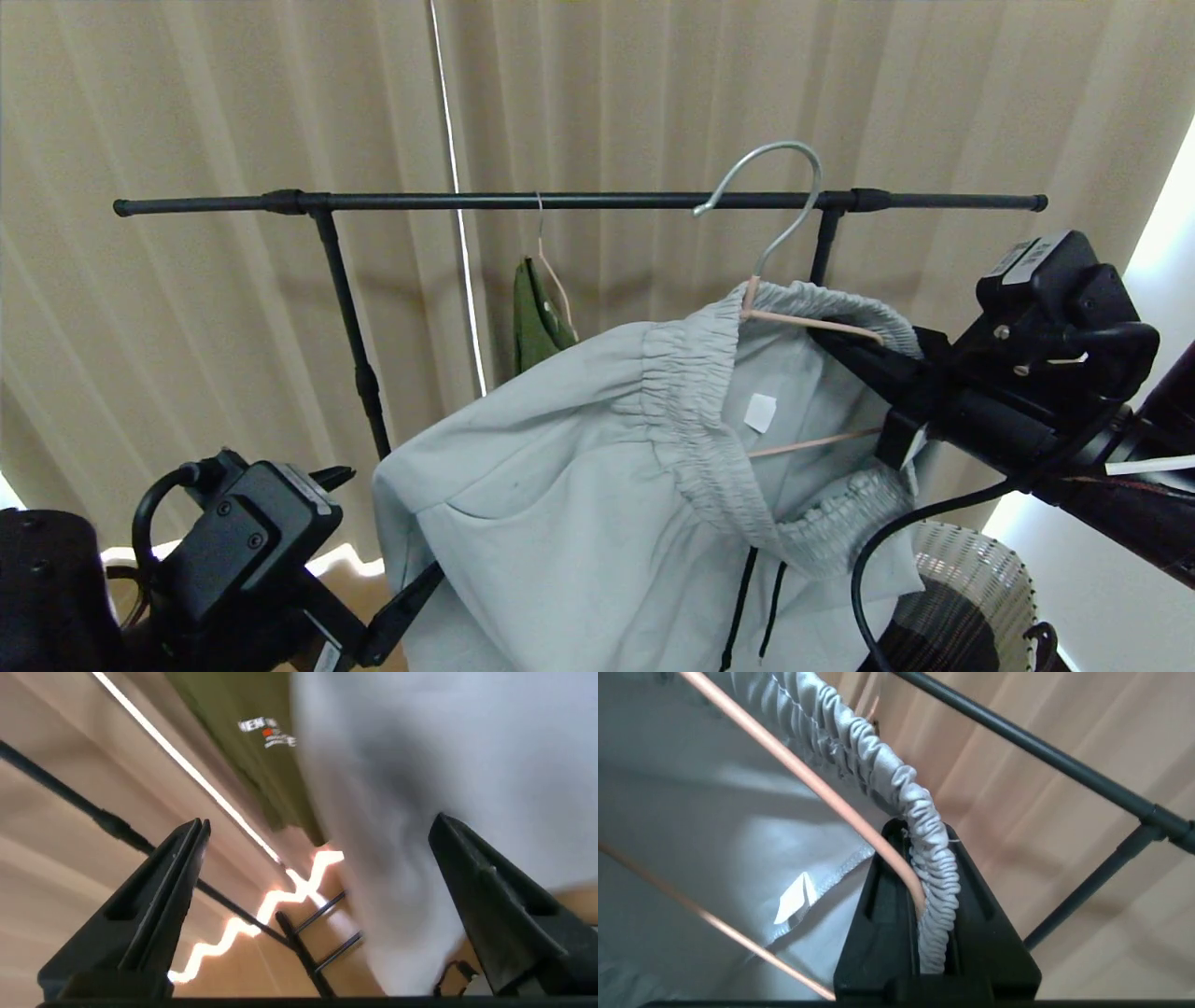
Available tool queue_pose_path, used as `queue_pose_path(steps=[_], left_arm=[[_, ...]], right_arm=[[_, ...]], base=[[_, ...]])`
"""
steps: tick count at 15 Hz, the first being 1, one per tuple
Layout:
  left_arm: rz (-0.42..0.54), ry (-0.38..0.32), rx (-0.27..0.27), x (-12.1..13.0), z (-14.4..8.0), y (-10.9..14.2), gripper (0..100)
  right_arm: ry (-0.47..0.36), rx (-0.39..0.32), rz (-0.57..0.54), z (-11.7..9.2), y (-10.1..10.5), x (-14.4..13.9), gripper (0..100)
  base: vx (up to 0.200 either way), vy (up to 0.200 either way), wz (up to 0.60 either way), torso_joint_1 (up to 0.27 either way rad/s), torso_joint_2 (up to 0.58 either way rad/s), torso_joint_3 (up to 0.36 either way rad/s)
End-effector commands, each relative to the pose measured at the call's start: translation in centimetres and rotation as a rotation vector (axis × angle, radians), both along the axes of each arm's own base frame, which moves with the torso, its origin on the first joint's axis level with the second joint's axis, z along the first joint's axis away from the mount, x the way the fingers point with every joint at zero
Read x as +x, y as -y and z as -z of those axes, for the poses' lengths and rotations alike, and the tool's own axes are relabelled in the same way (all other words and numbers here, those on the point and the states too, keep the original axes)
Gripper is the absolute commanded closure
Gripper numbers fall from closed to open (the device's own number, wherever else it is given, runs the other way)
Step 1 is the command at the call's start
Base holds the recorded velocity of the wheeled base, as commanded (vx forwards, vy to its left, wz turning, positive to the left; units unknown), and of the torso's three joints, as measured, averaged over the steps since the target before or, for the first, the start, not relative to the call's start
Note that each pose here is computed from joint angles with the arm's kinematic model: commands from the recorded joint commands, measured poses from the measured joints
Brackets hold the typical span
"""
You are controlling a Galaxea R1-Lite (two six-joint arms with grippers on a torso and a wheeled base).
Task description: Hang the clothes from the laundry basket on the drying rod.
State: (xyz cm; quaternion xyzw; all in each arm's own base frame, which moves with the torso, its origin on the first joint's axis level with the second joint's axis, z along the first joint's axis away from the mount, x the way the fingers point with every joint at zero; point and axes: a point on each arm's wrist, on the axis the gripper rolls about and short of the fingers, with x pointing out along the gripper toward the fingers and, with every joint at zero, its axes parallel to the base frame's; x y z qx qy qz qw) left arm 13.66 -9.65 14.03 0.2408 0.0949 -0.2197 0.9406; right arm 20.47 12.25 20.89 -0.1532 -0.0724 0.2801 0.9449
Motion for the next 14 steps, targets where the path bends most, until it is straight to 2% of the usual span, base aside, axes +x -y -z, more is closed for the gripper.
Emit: queue_pose_path(steps=[1,2,5,8,9,14], left_arm=[[-0.016,-0.017,0.013,0.8,0.2,0.3,0],[-0.027,-0.023,0.013,1.4,0.2,0.5,100],[-0.035,-0.029,0.02,1.4,0.4,0.4,100],[-0.13,-0.07,0.057,1.7,1.6,-1.4,100],[-0.188,-0.088,0.066,1.7,2.1,-2.6,100],[-0.28,-0.126,0.08,0.6,3.3,-4.7,100]], right_arm=[[0.007,0.002,-0.001,-0.2,0.0,-0.1,100],[0.008,0.003,-0.001,-0.2,0.0,0.0,100],[0.007,0.002,0.001,-0.2,0.0,0.0,100],[0.004,0.001,0.002,-0.1,0.1,-0.1,100],[0.002,-0.001,0.005,-0.1,0.1,0.0,100],[-0.005,-0.001,0.008,0.1,0.1,0.2,100]], base=[[0.0,0.0,0.0,0.0,0.0,0.0],[0.0,0.0,0.0,0.0,0.0,0.0],[0.0,0.0,0.0,0.0,0.0,0.0],[0.0,0.0,0.0,0.0,0.0,0.0],[0.0,0.0,0.0,0.0,0.0,0.0],[0.0,0.0,0.0,0.0,0.0,0.0]])
